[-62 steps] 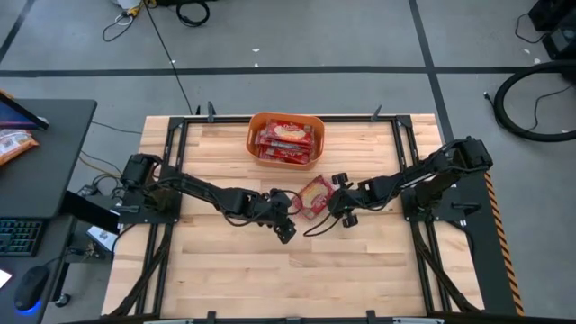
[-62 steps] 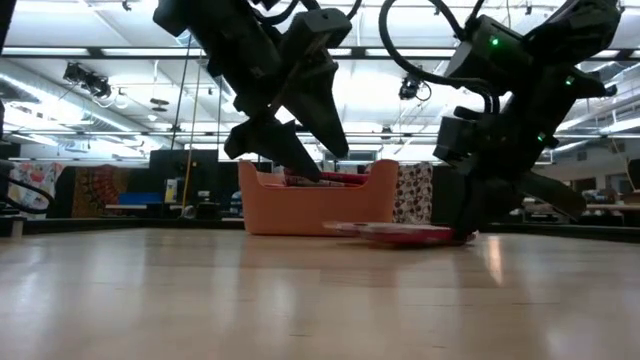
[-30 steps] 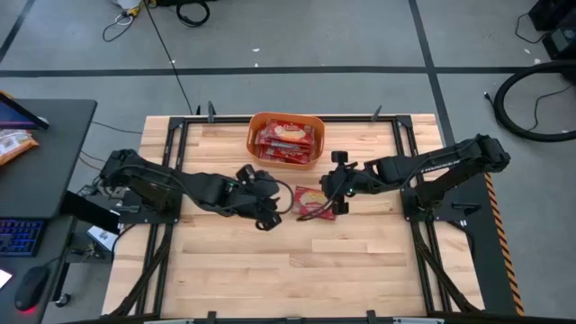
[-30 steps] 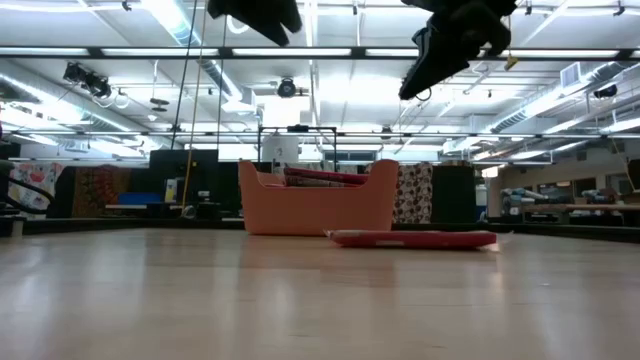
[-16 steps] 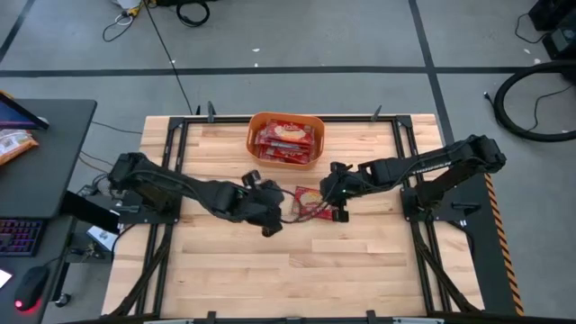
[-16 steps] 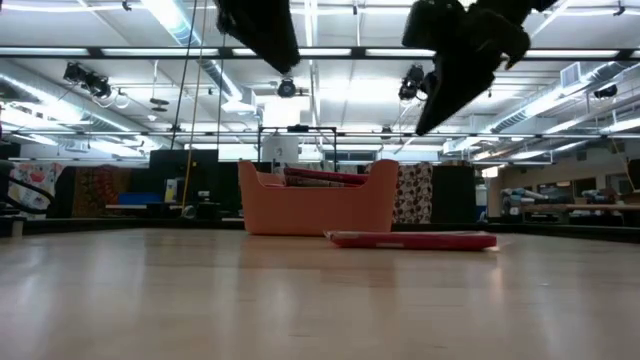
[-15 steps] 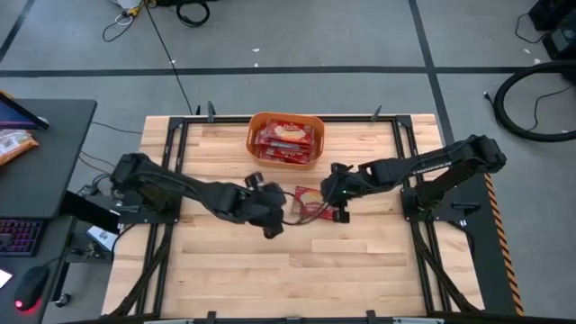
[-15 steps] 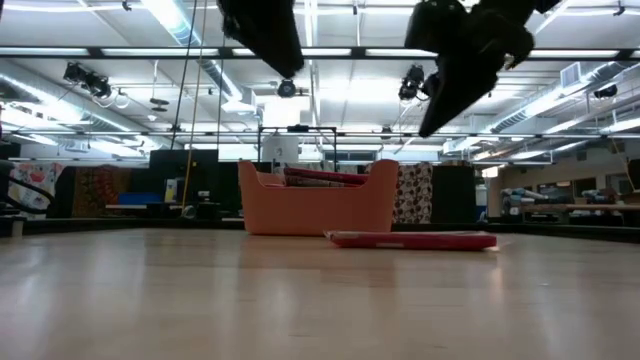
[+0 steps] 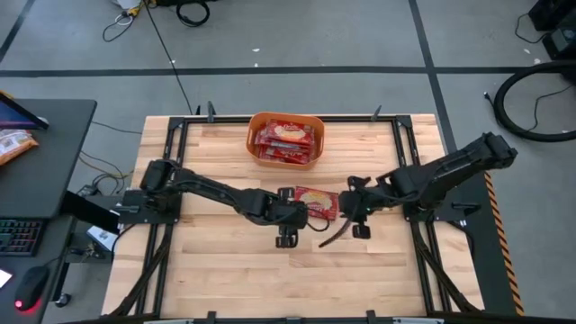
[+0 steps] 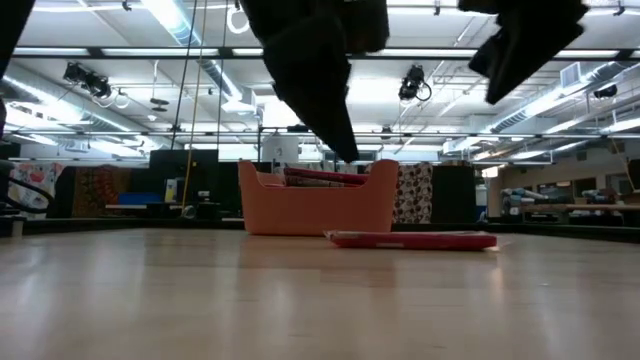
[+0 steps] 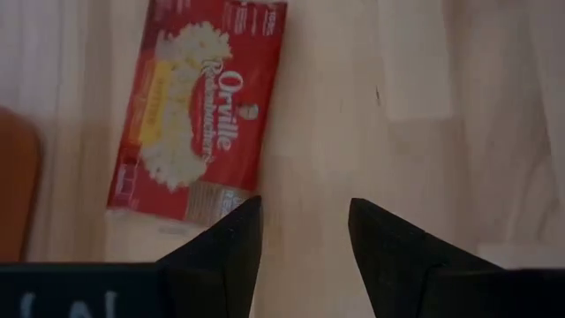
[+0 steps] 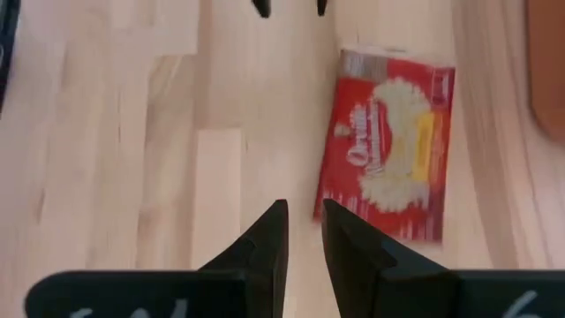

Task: Sort popcorn bags into baskets
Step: Put the popcorn bag into the orange bin

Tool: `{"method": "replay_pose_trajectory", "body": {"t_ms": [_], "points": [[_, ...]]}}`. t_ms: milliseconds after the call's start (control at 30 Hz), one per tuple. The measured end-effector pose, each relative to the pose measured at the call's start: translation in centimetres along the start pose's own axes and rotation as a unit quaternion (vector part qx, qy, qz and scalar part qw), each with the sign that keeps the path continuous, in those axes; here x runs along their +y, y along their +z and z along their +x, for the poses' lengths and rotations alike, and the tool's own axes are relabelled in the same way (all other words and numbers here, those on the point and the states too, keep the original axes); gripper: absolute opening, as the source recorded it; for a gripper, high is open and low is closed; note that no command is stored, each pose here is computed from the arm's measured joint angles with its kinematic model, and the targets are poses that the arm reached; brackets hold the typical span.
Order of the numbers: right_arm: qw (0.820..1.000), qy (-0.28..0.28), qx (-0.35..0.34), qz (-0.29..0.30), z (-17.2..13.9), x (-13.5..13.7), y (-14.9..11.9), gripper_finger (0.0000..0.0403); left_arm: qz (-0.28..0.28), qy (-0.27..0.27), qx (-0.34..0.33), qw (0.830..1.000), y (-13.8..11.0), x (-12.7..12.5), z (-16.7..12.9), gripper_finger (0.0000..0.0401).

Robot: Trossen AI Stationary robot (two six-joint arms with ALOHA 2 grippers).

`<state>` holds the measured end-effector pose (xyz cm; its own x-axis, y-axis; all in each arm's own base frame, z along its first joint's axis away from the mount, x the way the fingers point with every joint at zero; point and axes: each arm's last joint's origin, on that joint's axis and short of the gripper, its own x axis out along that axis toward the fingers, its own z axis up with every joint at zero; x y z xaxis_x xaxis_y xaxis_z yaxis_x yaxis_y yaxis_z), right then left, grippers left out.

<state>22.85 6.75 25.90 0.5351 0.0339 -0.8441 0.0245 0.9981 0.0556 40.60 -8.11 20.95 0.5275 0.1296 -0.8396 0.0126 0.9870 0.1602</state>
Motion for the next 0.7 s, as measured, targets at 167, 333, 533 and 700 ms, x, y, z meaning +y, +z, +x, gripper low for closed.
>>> {"method": "replay_pose_trajectory", "body": {"t_ms": [167, 333, 533, 700], "points": [[0.999, -0.019, 0.027, 0.022, -1.3, 1.5, -1.8, 0.0077, -0.021, 0.002, 0.013, 1.000, -0.2, 1.3, 2.6, 0.0175], [0.997, -0.044, 0.045, 0.039, -2.3, 2.7, -3.4, 0.0077, -0.026, 0.001, 0.026, 0.999, -0.6, 1.9, 4.2, 0.0198], [0.996, -0.055, 0.034, 0.055, -2.9, 4.3, -4.6, 0.0077, 0.010, 0.012, 0.040, 0.999, -1.1, 1.6, 5.6, 0.0255], [0.996, -0.064, 0.019, 0.066, -3.2, 5.2, -5.1, 0.0077, 0.041, 0.042, 0.055, 0.997, -1.6, 1.4, 6.4, 0.0278]]}}
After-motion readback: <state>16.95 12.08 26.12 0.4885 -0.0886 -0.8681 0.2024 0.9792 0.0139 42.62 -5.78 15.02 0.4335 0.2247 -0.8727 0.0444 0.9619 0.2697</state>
